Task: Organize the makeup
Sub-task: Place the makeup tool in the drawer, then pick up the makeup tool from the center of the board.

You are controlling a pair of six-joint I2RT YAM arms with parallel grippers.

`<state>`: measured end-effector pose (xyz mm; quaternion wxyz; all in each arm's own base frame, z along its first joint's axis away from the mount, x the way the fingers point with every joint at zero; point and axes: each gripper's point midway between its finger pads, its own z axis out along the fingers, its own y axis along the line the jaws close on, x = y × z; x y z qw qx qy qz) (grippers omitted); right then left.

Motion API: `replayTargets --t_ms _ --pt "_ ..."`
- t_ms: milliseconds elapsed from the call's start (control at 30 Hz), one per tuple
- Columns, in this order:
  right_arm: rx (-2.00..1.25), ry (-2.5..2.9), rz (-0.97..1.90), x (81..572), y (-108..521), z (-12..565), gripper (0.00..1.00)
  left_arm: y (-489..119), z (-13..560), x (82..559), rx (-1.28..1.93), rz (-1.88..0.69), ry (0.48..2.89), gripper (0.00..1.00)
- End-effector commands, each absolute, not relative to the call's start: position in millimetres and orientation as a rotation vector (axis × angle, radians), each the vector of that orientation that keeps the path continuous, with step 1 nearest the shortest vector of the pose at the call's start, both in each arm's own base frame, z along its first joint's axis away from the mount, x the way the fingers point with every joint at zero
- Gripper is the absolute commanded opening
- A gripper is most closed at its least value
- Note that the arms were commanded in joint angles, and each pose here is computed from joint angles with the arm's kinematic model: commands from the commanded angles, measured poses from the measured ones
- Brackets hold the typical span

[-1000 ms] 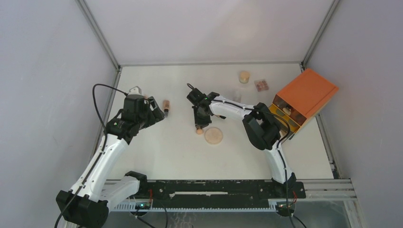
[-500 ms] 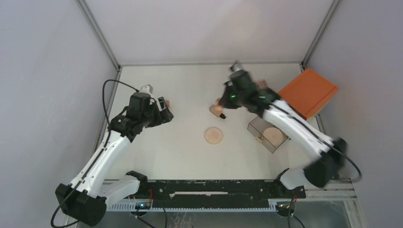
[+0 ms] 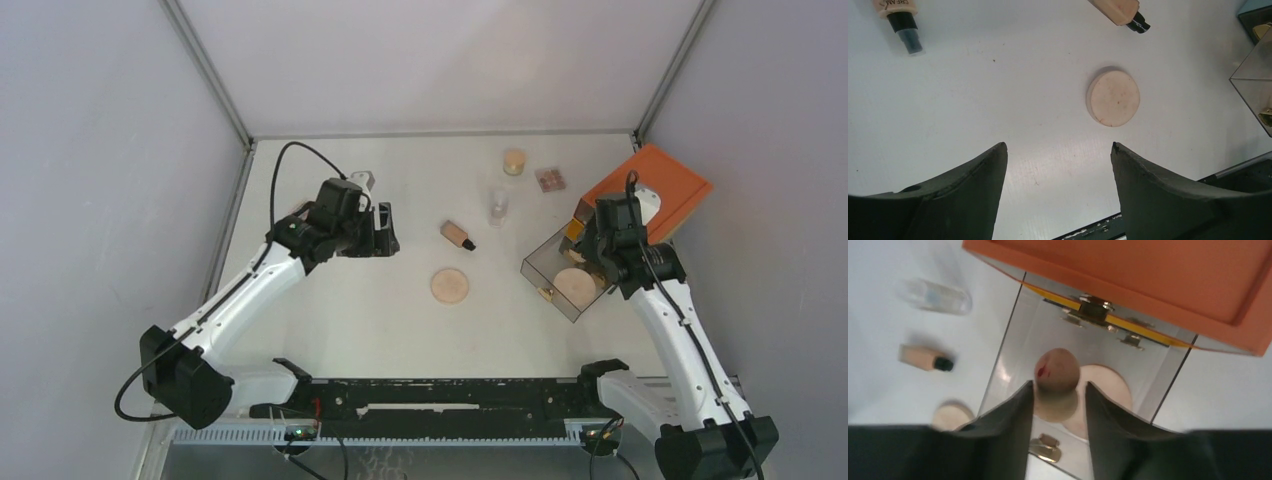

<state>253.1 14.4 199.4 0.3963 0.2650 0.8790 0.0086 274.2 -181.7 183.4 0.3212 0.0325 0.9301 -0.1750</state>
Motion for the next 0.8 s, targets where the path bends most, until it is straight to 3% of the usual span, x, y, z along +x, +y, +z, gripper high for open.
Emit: replayTargets --t_ms 0,67,267,467,633,767 --pt "0.606 2.161 0.095 266 22 221 0.63 -186 210 283 0.127 -0.470 2.372 0.80" --pt "0.530 2.112 0.161 271 35 239 0.69 -184 211 283 0.122 -0.462 2.367 0.80" --pt "0.113 2.045 0.344 273 119 274 0.68 -174 216 288 0.021 -0.418 2.333 0.81" --pt "-0.264 2.194 0.420 256 218 228 0.68 -145 222 292 -0.116 -0.326 2.291 0.82" --pt "-0.329 2.314 0.483 254 260 191 0.69 -86 212 301 -0.285 -0.196 2.311 0.82" --pt "-0.360 2.502 0.432 256 275 139 0.71 -73 213 300 -0.298 -0.170 2.302 0.82"
